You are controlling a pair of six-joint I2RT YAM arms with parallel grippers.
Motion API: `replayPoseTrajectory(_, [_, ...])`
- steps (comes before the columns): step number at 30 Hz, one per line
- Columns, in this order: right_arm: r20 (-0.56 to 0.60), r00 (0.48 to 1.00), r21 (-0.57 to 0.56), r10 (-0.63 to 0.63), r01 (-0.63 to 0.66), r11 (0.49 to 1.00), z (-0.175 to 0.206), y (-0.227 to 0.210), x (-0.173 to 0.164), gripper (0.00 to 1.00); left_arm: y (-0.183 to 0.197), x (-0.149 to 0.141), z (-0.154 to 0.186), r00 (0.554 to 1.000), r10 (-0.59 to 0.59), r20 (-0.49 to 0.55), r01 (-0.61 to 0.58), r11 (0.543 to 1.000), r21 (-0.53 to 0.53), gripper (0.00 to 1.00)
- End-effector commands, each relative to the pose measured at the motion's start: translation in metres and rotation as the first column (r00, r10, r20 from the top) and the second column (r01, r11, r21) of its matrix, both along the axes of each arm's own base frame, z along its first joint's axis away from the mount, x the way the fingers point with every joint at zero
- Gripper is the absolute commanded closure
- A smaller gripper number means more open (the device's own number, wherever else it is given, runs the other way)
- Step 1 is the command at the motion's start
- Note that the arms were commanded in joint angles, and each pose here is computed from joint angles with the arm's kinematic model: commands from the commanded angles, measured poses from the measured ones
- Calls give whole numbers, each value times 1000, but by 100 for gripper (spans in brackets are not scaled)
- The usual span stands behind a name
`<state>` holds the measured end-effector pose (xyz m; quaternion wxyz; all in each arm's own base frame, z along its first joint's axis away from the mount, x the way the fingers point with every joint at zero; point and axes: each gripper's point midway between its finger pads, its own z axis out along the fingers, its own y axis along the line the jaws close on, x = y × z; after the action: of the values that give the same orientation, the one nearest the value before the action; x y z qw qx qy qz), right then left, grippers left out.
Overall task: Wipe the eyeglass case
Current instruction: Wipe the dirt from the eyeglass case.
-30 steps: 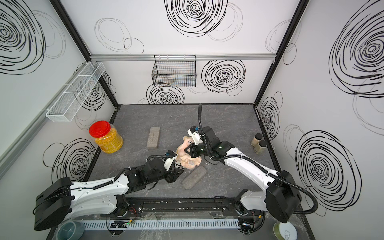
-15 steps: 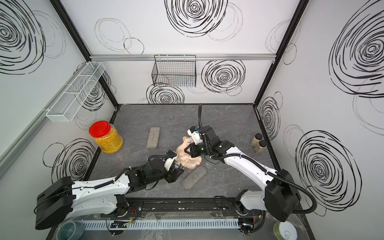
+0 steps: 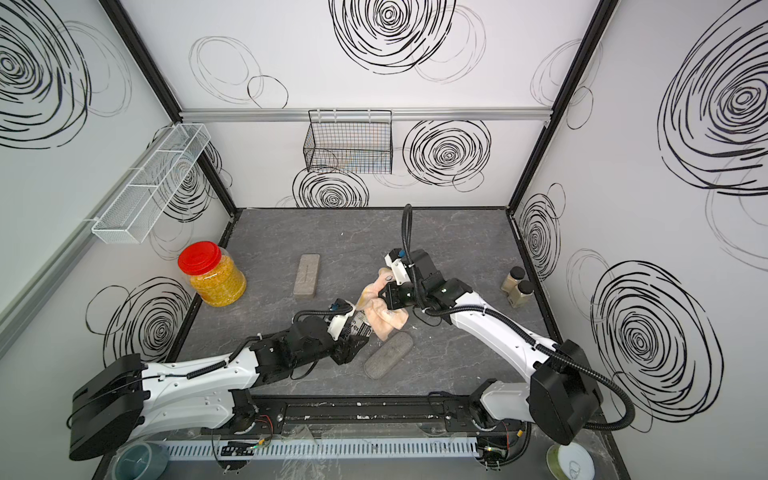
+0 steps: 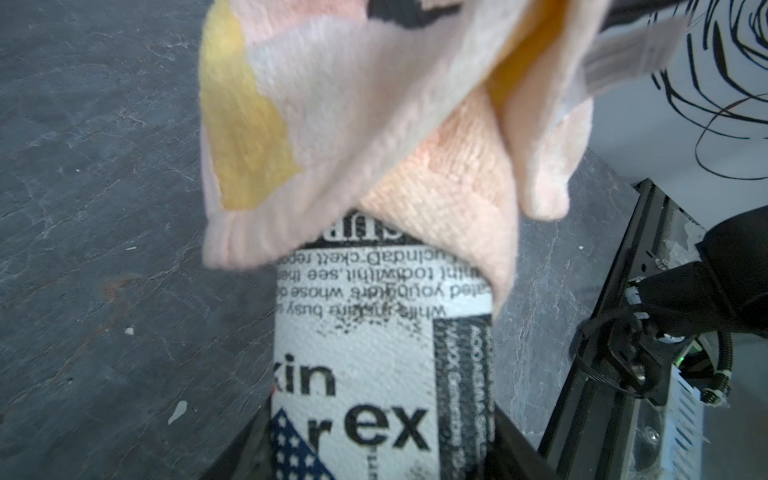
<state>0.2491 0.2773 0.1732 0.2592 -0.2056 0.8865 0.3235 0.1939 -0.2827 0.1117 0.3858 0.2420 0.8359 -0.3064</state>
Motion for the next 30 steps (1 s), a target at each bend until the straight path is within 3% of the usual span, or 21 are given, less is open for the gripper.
replayPoseTrajectory(1, [40, 987, 54, 153, -155, 986, 18, 27, -26, 100, -10, 7, 31, 998, 17, 66, -9, 994, -107, 40])
replayPoseTrajectory(5, [21, 987, 44, 156, -157, 987, 14, 30, -31, 100, -11, 7, 32, 999, -2, 33, 7, 988, -155, 40])
replayPoseTrajectory(10, [42, 998, 7, -39, 39, 999, 16, -4, -2, 100, -6, 4, 42, 999, -35, 1, 34, 966, -256, 40])
replayPoseTrajectory(14, [56, 987, 52, -149, 146, 988, 27, -32, 14, 100, 2, 3, 49, 998, -53, -18, 44, 945, -323, 40])
replayPoseTrajectory(21, [163, 983, 232, 82, -119, 965, 62, 4, -22, 100, 6, 5, 58, 995, -85, -44, 61, 917, -395, 40])
replayPoseTrajectory(27, [100, 957, 284, 272, -289, 914, 63, 36, -58, 100, -3, 10, 67, 988, -143, -58, 104, 894, -435, 40])
replayPoseTrajectory(30, [71, 971, 253, 229, -240, 937, 58, 37, -50, 100, -6, 12, 70, 983, -170, -66, 122, 883, -452, 41])
